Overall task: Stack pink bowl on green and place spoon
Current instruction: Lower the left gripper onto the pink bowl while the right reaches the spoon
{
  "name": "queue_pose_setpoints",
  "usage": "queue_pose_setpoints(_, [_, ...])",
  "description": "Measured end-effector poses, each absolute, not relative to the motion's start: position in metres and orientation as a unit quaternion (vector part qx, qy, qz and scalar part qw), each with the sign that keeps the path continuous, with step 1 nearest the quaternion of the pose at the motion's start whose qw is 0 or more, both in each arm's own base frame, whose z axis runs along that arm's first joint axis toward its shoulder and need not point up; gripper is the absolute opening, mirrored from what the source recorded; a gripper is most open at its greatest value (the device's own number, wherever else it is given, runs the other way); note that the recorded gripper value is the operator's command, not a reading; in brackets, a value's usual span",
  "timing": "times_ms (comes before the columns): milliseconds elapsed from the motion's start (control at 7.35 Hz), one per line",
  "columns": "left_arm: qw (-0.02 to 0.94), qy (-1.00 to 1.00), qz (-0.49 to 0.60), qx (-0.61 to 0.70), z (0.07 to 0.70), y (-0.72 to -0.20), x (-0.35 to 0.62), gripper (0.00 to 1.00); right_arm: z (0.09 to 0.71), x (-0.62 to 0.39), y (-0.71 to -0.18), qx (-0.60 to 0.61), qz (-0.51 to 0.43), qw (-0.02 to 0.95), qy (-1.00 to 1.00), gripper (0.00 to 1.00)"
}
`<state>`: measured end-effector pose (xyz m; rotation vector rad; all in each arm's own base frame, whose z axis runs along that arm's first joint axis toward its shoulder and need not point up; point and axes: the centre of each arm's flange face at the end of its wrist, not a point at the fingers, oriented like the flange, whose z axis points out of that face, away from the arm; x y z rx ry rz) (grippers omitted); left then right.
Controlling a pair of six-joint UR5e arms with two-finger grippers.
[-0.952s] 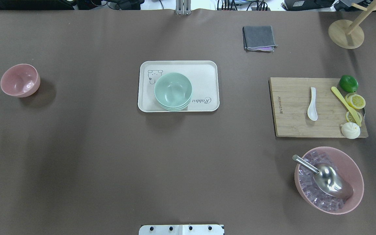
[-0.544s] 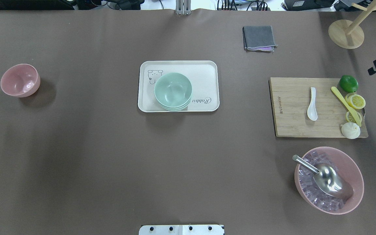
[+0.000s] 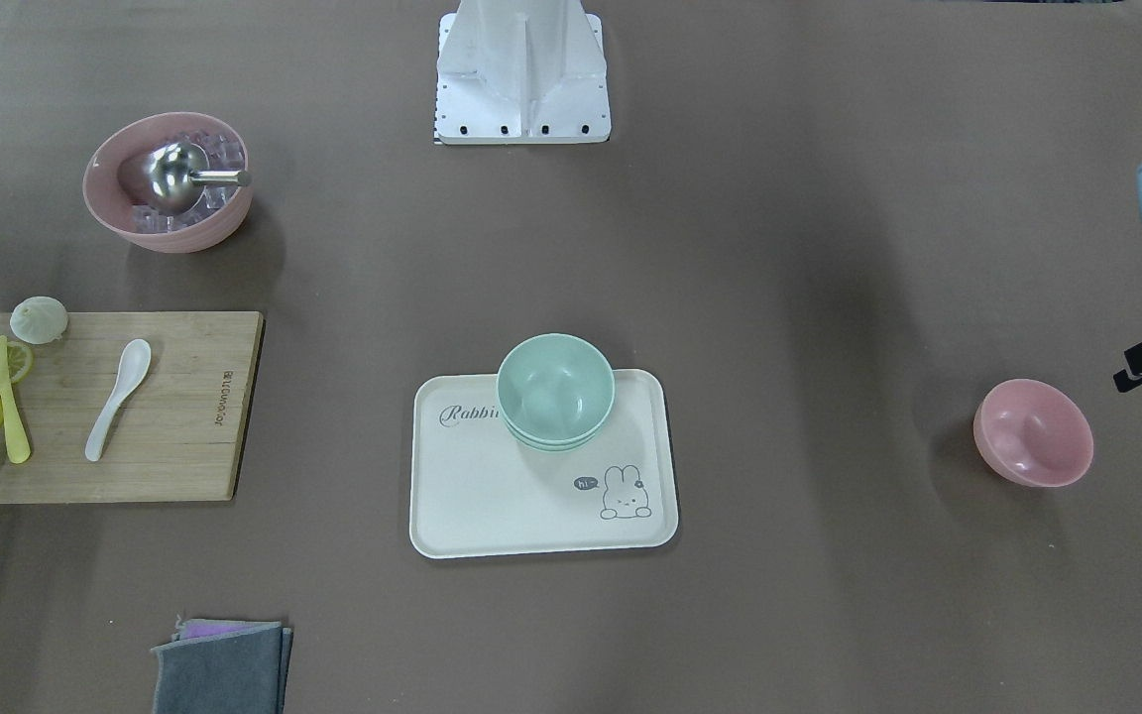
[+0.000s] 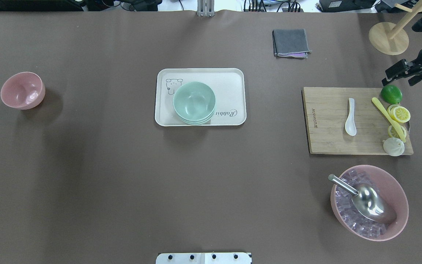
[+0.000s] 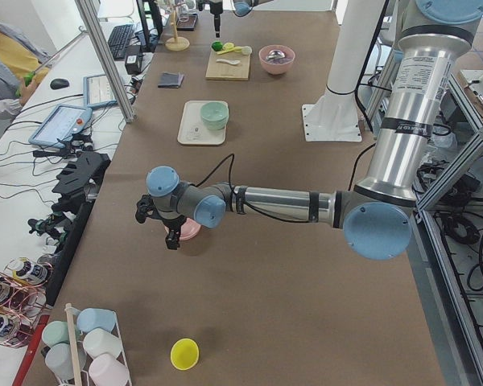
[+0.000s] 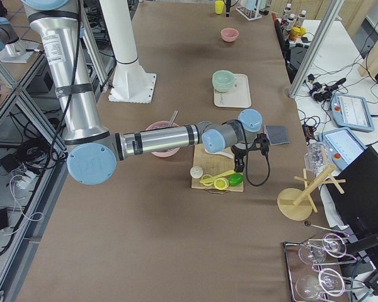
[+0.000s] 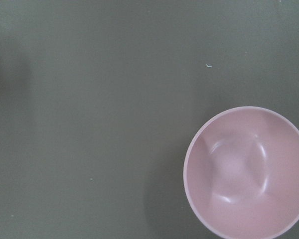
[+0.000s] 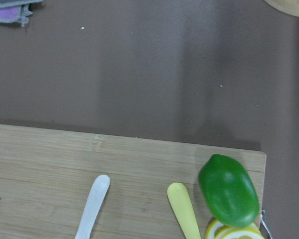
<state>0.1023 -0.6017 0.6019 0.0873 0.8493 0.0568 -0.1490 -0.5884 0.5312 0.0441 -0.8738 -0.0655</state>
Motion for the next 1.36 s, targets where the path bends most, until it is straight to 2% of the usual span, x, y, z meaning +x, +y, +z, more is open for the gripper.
queue_pose_setpoints(272, [0.914, 0.402, 0.035, 0.034, 0.610, -0.605, 0.134, 0.95, 0.523, -0.171, -0.587, 0.021, -0.044, 0.905, -0.423, 1.00])
queue_pose_setpoints(544, [0.917, 0.396, 0.041, 0.031, 0.625, -0.605, 0.148, 0.88, 0.517, -0.191, -0.584, 0.031, -0.065, 0.901, -0.427, 1.00])
queue_pose_setpoints(680, [0.917, 0.394, 0.045, 0.026, 0.630, -0.605, 0.156, 0.78, 0.516, -0.197, -0.583, 0.035, -0.070, 0.901, -0.427, 1.00])
queue_pose_setpoints(952, [0.918, 0.393, 0.052, 0.019, 0.633, -0.607, 0.170, 0.00, 0.514, -0.200, -0.582, 0.040, -0.075, 0.900, -0.427, 1.00])
queue_pose_setpoints(1360, [0.916, 0.397, 0.050, 0.019, 0.626, -0.612, 0.175, 0.00, 0.513, -0.201, -0.582, 0.039, -0.069, 0.901, -0.427, 1.00])
